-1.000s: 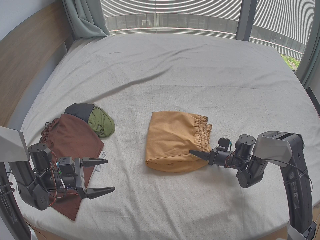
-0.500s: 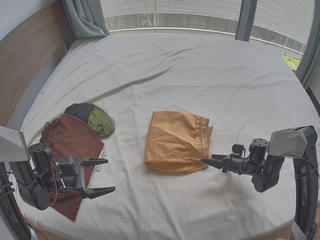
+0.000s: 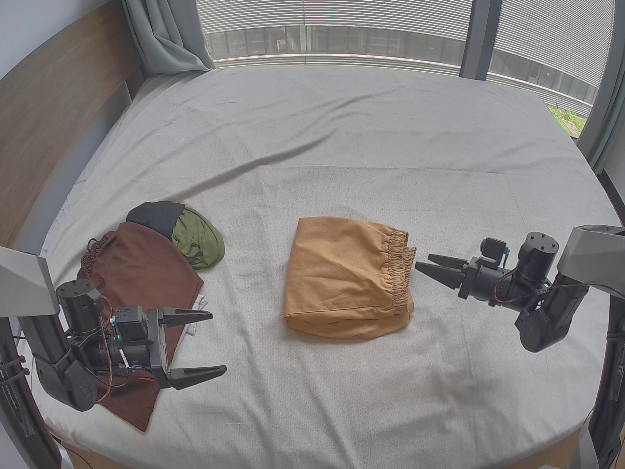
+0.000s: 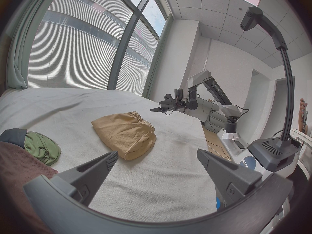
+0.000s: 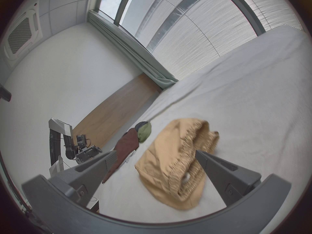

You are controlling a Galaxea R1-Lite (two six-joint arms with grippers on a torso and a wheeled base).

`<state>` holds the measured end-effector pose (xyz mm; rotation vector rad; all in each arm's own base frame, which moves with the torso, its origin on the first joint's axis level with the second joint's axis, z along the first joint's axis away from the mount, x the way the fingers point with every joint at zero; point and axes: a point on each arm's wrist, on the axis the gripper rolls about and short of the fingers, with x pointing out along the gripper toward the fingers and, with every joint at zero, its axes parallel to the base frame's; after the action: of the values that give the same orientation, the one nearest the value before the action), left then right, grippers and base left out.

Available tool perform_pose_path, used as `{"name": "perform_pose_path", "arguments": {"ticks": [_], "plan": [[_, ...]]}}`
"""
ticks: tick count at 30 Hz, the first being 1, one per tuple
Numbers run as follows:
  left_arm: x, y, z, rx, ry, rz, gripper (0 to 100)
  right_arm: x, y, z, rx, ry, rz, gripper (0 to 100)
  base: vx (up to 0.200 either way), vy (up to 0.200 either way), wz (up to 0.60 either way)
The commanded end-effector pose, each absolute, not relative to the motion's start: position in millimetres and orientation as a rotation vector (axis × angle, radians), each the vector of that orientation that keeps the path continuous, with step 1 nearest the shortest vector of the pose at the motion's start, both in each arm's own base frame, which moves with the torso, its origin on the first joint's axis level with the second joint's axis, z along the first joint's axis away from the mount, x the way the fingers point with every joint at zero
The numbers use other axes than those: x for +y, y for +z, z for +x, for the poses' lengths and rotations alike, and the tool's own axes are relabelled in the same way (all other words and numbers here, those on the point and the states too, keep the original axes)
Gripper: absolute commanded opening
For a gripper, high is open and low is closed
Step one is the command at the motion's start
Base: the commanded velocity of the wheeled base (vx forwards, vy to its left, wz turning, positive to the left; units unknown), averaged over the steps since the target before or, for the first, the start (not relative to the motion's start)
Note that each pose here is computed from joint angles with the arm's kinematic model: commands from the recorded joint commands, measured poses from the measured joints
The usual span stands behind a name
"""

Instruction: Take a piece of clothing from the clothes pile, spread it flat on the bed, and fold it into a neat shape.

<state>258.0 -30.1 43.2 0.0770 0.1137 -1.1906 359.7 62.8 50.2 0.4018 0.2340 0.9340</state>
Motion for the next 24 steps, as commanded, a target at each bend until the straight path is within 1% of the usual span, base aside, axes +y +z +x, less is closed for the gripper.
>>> {"name": "perform_pose_path", "arguments": {"ticks": [1, 2, 3, 5, 10, 16, 24], "plan": [[-29.9, 42.3, 258.3, 0.117, -1.189, 0.075, 100, 84.5, 64.9, 370.4, 0.175, 0.995, 0.393, 100, 0.0, 0.0, 0.0], [-29.9, 42.3, 258.3, 0.117, -1.189, 0.075, 100, 84.5, 64.9, 370.4, 0.175, 0.995, 0.393, 100, 0.0, 0.0, 0.0], [-29.6, 42.7, 259.0, 0.114, -1.189, 0.077, 100, 91.7, 54.0, 380.2, 0.189, 1.002, 0.413, 100, 0.0, 0.0, 0.0], [-29.2, 42.5, 258.7, 0.115, -1.187, 0.076, 100, 99.3, 45.3, 387.4, 0.2, 1.013, 0.426, 100, 0.0, 0.0, 0.0], [-29.1, 40.6, 258.3, 0.124, -1.186, 0.071, 100, 114.3, 24.2, 394.4, 0.234, 1.037, 0.435, 100, 0.0, 0.0, 0.0], [-28.4, 42.1, 258.9, 0.116, -1.183, 0.076, 100, 113.6, -12.5, 399.8, 0.3, 1.01, 0.45, 100, 0.0, 0.0, 0.0], [-28.0, 42.7, 259.2, 0.112, -1.181, 0.079, 100, 112.9, -34.8, 402.4, 0.338, 0.997, 0.458, 100, 0.0, 0.0, 0.0]]}}
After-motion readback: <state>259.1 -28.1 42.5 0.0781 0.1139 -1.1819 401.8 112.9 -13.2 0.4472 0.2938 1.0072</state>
